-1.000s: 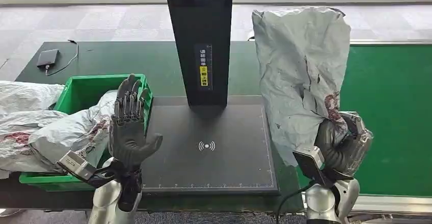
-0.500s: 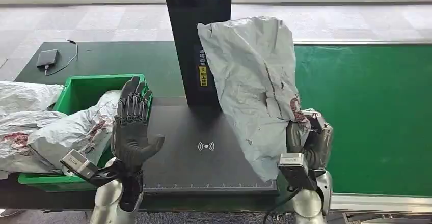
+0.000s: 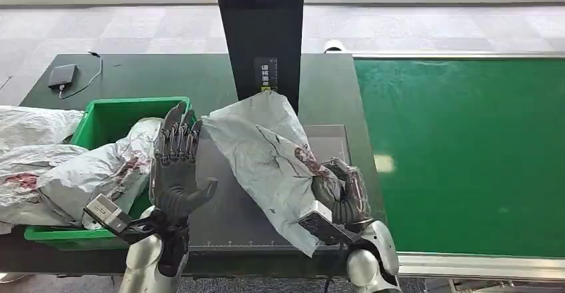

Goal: Moved the parcel from conveyor to table for the left to box.

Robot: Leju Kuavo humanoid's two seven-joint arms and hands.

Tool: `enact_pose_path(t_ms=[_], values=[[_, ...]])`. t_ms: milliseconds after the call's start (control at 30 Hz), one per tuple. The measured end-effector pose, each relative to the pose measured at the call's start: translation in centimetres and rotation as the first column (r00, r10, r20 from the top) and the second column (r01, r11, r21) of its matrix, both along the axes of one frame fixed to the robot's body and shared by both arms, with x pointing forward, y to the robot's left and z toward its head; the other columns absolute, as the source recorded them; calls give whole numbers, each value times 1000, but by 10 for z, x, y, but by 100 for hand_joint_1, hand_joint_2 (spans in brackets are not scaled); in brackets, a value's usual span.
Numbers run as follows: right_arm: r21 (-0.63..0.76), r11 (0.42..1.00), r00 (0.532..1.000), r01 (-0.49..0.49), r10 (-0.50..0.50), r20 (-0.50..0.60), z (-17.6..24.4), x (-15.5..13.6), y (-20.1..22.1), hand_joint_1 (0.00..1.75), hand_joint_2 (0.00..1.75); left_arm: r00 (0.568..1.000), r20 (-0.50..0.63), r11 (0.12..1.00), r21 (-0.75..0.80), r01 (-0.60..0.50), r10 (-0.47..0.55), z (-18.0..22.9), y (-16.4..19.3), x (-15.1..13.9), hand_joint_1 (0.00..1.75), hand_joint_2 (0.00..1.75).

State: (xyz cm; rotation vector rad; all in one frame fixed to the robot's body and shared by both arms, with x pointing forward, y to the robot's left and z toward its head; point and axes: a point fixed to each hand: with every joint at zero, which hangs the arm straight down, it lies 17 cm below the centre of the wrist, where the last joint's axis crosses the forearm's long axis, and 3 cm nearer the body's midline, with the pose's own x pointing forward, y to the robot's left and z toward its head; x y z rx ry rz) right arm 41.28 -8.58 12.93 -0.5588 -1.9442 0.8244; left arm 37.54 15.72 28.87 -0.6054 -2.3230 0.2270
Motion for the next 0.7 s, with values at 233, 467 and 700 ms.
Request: enact_pose_path(t_ms=[233, 467, 700], values=[[-34, 999, 999, -8, 6, -37, -16, 1, 6, 175, 175, 1000, 0, 1000, 0, 0, 0, 0, 0, 0, 0, 175], [-53, 996, 997, 70, -71, -28, -21, 8, -10, 0, 175, 1000, 8, 1000, 2, -8, 8, 3, 2, -1, 0, 175], [-48, 992, 993, 119, -118, 23, -12, 10, -21, 0, 175, 999, -3, 999, 9, -44, 44, 2, 5, 1, 0, 175]])
